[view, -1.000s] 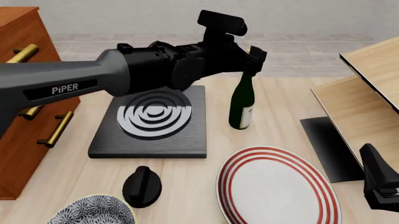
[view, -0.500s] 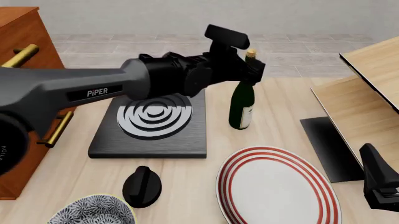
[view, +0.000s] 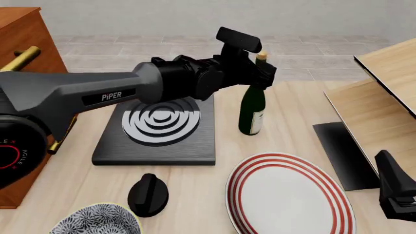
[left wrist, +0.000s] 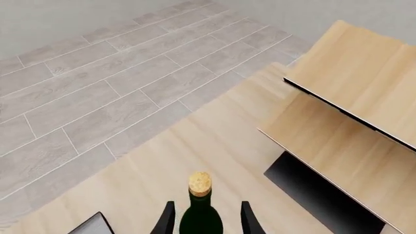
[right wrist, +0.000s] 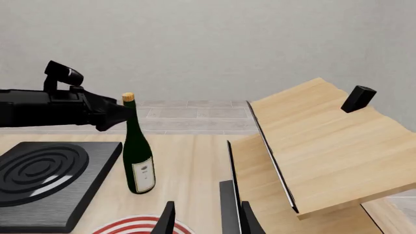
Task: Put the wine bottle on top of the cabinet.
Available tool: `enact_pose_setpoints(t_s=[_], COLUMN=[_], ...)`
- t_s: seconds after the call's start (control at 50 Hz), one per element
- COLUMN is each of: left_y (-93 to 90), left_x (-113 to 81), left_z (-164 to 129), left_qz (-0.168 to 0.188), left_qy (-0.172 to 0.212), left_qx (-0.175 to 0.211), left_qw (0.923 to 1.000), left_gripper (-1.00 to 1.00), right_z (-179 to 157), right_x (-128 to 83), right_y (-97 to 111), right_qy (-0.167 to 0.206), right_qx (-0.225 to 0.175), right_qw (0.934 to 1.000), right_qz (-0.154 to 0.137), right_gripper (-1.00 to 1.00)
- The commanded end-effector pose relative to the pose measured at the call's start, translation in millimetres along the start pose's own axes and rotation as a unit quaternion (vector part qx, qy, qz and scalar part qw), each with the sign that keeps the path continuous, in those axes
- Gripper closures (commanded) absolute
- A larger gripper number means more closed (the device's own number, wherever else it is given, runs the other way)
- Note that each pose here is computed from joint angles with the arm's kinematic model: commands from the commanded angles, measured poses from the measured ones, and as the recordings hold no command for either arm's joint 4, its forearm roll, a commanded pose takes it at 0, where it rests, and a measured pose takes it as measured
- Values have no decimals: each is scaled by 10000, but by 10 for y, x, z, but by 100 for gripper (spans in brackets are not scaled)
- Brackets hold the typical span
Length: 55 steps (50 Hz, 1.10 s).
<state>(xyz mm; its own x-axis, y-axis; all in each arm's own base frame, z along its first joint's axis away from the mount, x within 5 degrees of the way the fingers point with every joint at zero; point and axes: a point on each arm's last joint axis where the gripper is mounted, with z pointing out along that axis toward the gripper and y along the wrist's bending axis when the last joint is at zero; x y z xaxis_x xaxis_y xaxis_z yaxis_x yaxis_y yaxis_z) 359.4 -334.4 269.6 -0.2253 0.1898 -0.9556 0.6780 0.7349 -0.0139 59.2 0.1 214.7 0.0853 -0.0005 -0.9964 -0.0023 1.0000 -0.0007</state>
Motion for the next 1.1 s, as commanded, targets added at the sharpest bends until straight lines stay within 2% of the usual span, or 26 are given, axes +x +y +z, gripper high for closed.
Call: enact_pose_setpoints(t_s=[0.02,0.12,0.18,0.26,0.38,0.58,0.88,0.9,1.1], left_y=[-5,-29,53,37,67,88,80,79,81], left_x=[2,33,-111,-262,-365,-392,-257,-255,-283], left_z=[34,52,100,179,255,308,331,330,302], left_qz=[64,126,96,136,158,207,79,87,36], left_qy=[11,62,67,124,163,207,313,313,300], left_qx=[5,29,-52,-37,-64,-82,-76,-75,-79], left_qw=[10000,9999,9999,9998,9997,9995,9995,9994,9995], left_gripper=[-100,-100,-100,-100,-100,-100,-100,100,100], right_z=[-4,-8,-6,-8,-10,-13,-8,-8,-8], right_x=[1,2,2,1,0,-2,-2,-2,0], right_y=[0,0,0,0,0,0,0,0,0], right_qy=[3,-2,2,-3,1,-2,1,1,0], right_qx=[0,-1,-1,-1,-2,-2,-3,-3,-3], right_qw=[10000,10000,10000,10000,10000,10000,10000,10000,10000], right_qz=[2,-2,1,-2,0,-2,1,1,1], right_gripper=[-100,-100,-100,-100,-100,-100,-100,-100,-100])
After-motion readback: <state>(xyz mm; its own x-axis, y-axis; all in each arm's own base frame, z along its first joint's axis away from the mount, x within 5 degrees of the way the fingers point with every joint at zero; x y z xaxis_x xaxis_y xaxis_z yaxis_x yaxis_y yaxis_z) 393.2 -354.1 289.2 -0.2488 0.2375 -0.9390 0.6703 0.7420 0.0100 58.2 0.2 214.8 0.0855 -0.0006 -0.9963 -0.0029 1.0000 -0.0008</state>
